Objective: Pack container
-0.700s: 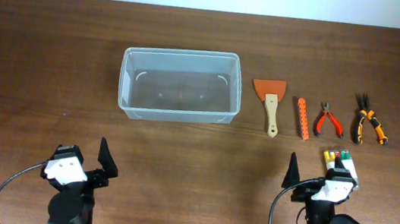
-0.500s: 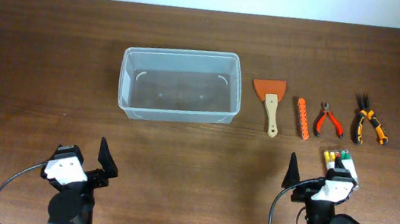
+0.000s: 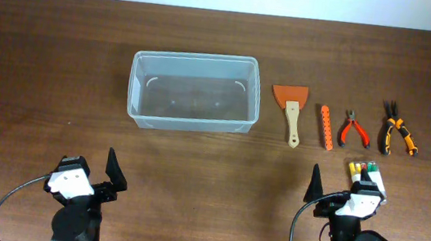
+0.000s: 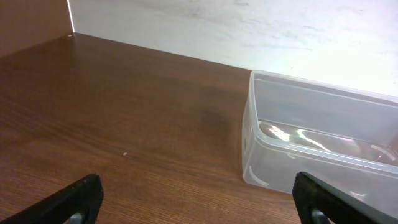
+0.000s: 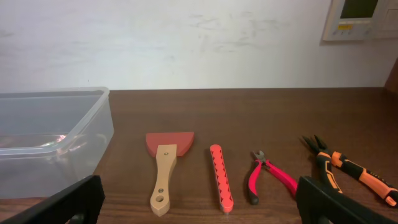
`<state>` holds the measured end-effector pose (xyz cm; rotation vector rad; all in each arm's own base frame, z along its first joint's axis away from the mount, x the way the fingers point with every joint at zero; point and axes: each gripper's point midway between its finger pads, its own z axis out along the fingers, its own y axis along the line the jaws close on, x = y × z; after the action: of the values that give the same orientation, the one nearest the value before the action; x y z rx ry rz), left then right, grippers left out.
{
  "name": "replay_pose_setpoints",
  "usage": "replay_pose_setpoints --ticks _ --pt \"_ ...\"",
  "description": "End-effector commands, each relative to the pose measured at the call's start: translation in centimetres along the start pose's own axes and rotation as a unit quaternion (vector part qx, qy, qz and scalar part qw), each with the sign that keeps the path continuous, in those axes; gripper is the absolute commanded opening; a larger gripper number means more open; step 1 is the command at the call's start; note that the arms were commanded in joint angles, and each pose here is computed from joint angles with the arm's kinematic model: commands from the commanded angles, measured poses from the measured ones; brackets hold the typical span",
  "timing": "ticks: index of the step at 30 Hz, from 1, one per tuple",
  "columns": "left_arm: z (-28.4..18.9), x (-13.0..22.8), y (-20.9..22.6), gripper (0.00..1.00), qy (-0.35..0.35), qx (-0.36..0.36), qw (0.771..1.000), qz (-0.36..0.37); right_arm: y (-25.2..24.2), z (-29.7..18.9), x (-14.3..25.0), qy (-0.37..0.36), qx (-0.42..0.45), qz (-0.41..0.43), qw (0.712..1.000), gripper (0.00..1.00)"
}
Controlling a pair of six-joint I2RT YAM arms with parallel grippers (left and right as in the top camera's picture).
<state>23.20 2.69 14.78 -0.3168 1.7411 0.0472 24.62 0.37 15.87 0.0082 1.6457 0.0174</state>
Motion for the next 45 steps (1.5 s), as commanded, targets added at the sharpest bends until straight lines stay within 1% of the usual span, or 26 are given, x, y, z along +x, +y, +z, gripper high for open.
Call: replay_pose_setpoints --ticks 1,31,33,35,37,41,43,45 --pt "0.0 0.1 0.0 0.99 0.0 0.0 1.0 0.005 0.1 0.0 0.3 0.001 -0.003 -0.002 1.0 0.99" --pt "0.0 0.1 0.0 0.99 0.0 0.0 1.0 0.005 0.4 0.0 0.1 -0.002 -0.011 -0.002 1.0 0.98" --pt "0.0 0.1 0.0 0.99 0.0 0.0 1.0 0.005 1.1 -0.1 -0.9 -0.022 -0.032 0.025 0.999 0.99" --pt "0.0 0.1 0.0 0.99 0.0 0.0 1.0 0.005 1.6 -0.2 -1.5 -0.03 -0.046 0.034 0.998 0.99" --pt "0.0 0.1 0.0 0.99 0.0 0.0 1.0 0.005 1.1 -0.3 -2.2 -0.036 -0.033 0.034 0.998 0.99" --pt "0.0 0.1 0.0 0.99 0.0 0.0 1.0 0.005 0.4 -0.9 -5.8 -0.063 -0.013 0.035 0.997 0.99" --pt "0.0 0.1 0.0 0.99 0.0 0.0 1.0 0.005 0.1 -0.9 -7.5 -0.06 -0.003 0.034 0.998 0.99" --pt "0.0 0.1 0.0 0.99 0.0 0.0 1.0 0.005 -0.1 -0.1 -8.4 -0.028 0.007 0.033 0.999 0.99"
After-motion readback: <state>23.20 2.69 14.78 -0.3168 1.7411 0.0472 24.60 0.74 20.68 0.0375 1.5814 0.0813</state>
